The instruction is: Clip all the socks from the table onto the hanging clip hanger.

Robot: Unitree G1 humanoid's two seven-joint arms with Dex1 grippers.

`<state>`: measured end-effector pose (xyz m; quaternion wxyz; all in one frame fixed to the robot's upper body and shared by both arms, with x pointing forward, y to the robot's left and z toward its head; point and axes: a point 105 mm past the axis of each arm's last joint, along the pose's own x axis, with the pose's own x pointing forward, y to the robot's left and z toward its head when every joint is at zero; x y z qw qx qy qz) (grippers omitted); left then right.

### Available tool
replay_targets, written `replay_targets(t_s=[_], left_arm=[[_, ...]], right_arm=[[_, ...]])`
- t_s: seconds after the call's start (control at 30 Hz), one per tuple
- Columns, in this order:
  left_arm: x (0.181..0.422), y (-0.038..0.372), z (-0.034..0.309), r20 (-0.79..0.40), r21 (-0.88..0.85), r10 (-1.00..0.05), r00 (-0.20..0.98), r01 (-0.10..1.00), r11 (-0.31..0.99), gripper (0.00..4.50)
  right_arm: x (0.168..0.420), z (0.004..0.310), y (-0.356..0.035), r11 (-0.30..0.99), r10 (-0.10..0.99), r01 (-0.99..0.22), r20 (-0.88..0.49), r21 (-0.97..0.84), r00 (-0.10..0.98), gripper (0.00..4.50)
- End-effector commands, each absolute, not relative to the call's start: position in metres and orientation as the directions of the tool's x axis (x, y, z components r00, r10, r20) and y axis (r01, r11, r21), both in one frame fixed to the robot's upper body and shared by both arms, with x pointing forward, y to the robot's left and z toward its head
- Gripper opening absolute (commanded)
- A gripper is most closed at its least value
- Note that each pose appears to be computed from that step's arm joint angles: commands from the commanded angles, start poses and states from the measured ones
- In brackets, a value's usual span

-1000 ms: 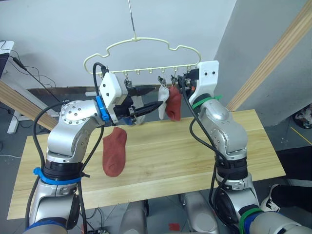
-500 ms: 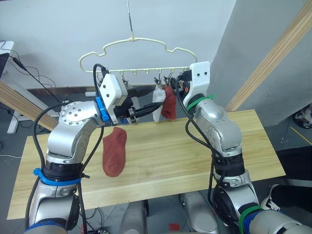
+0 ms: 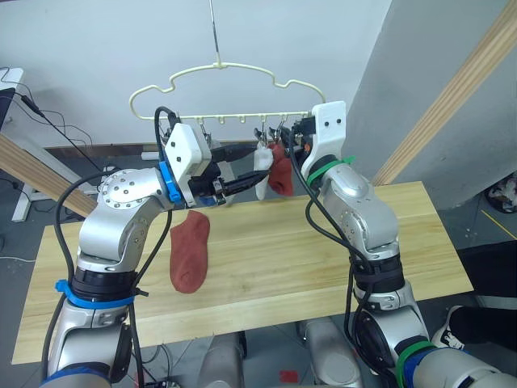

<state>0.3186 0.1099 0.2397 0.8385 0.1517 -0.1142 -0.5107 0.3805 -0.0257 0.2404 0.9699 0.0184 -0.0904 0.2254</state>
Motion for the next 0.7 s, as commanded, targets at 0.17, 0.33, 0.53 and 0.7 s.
replay_targets(t_s=[0.17,0.33,0.53,0.7], left_arm=[[0.310,0.107,0.238,0.051,0.399,-0.888,0.457,0.806,0.437,2.66],[0.312,0.114,0.219,0.044,0.390,-0.839,0.543,0.764,0.514,2.66],[0.325,0.151,0.172,0.046,0.204,-0.623,0.781,0.603,0.771,3.14],[0.329,0.208,0.111,-0.076,0.094,-0.298,0.951,0.305,0.948,4.49]], right_arm=[[0.377,0.256,-0.027,0.899,0.427,-0.437,0.249,-0.018,0.869,0.01],[0.377,0.257,-0.028,0.901,0.424,-0.434,0.253,-0.020,0.869,0.01],[0.377,0.257,-0.029,0.902,0.423,-0.432,0.253,-0.023,0.870,0.00],[0.377,0.257,-0.030,0.900,0.428,-0.434,0.245,-0.031,0.870,0.00]])
